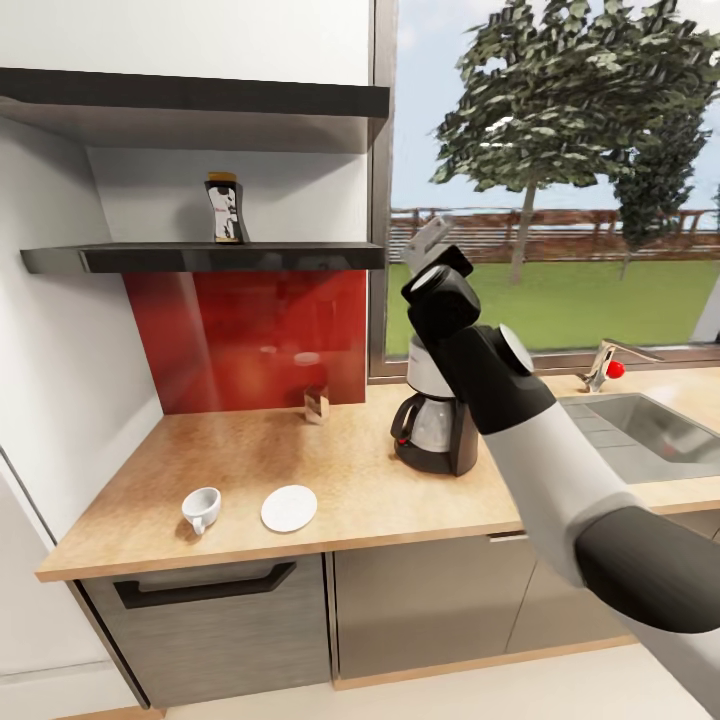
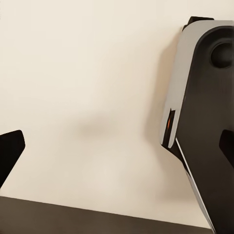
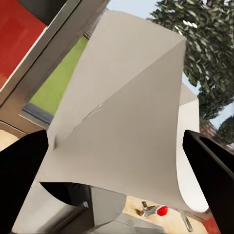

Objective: Set up a coffee station on the kitchen countertop: keep the coffee maker on the countertop, move the bottle of coffee from the kitchen shelf to the counter next to the coffee maker, place a paper coffee filter on top of the coffee maker, put the saucer next to the coffee maker with the coffee cup on the saucer, and place the electric kettle next to the coffee maker.

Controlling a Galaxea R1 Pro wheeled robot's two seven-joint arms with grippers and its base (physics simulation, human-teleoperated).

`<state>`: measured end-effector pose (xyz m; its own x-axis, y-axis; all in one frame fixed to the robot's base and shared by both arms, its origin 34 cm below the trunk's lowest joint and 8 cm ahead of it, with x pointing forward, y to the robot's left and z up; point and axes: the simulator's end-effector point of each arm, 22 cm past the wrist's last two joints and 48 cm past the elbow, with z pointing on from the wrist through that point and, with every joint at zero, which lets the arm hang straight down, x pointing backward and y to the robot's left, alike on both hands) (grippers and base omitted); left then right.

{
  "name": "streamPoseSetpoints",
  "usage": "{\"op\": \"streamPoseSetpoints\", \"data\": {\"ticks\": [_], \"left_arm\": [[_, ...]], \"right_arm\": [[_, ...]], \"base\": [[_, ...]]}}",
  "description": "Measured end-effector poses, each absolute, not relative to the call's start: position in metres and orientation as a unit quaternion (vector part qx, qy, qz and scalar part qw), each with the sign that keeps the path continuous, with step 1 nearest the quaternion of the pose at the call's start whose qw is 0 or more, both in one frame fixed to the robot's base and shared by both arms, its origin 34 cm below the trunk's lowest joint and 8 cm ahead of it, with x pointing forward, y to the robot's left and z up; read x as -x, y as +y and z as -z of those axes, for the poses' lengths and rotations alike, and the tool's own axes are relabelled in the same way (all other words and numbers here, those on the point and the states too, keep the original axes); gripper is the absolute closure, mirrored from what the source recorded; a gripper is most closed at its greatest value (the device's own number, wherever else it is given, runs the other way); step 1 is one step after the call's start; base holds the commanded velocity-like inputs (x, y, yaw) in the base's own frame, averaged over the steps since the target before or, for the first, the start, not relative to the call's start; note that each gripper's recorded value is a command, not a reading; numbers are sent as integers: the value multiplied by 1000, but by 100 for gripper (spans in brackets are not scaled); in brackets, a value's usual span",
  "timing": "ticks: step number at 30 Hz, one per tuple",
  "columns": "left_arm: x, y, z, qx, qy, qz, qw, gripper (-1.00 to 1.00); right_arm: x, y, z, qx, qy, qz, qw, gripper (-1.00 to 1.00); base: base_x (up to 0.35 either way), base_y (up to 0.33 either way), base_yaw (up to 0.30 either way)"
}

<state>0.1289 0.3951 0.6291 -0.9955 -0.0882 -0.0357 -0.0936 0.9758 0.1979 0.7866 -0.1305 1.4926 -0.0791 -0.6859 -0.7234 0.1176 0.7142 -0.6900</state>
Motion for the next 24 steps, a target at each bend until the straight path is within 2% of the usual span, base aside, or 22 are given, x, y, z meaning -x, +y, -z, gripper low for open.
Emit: {"op": "streamPoseSetpoints", "data": {"ticks": [15, 21, 24], "left_arm": [[-126, 392, -629, 46, 994, -98, 8, -100], [-125, 392, -629, 46, 994, -98, 7, -100], [-125, 393, -629, 46, 994, -99, 7, -100]], "right_arm": [[-810, -158, -1461, 224, 682, 341, 607, 100], [-816, -159, -1453, 231, 682, 344, 602, 100], [-817, -159, -1452, 232, 682, 345, 601, 100]], "base": [[43, 0, 0], [214, 0, 0], [39, 0, 0]]}}
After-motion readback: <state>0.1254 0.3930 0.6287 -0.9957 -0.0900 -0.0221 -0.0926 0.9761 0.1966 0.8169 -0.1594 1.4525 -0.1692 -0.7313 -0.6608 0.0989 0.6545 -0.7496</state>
